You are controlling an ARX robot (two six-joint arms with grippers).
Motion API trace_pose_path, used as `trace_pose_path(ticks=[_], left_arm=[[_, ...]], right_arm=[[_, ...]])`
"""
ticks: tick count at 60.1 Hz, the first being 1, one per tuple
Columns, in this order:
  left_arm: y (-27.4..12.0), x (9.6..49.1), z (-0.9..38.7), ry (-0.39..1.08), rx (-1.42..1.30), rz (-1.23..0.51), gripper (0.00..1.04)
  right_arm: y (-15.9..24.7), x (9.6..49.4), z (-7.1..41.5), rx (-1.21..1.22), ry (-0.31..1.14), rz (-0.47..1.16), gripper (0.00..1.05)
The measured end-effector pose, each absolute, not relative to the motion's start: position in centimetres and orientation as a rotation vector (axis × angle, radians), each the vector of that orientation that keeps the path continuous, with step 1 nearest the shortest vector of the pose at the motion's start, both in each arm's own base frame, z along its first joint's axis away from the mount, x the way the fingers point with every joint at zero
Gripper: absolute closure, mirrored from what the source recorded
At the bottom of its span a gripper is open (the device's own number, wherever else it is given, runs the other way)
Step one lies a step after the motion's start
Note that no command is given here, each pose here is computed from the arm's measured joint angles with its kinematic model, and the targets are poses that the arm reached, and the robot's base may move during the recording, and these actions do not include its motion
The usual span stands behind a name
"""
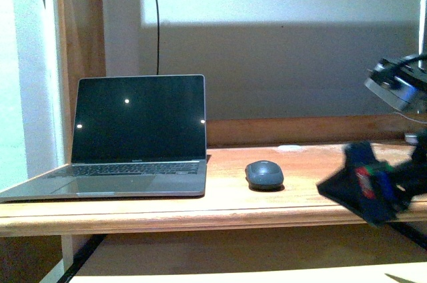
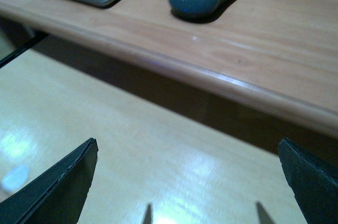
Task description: Place mouse
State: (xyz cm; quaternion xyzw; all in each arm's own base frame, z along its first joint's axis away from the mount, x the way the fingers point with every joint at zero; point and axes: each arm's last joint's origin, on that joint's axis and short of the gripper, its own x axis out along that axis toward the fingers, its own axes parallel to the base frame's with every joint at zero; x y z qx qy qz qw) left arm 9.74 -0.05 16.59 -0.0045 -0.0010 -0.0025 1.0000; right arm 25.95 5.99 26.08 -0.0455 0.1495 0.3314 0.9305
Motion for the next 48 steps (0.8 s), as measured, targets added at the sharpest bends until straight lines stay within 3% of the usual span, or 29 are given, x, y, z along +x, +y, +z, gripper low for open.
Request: trace_pose_path(ticks=[9,21,48], left_arm=[[0.0,9.7,16.6,-0.002,-0.009,-0.005,0.07],[0.0,9.7,16.6,-0.002,-0.009,-0.005,0.07],[0.0,9.7,16.6,-0.002,-0.009,-0.005,0.07]], right_arm=[[2.1,22.9,24.3,-0.040,0.315,0.780,0.00],[-1.4,19.9,20.6,0.001,0.452,0.855,0.00],[-0.5,18.7,17.5,-0.150,0.474,0.915,0.00]])
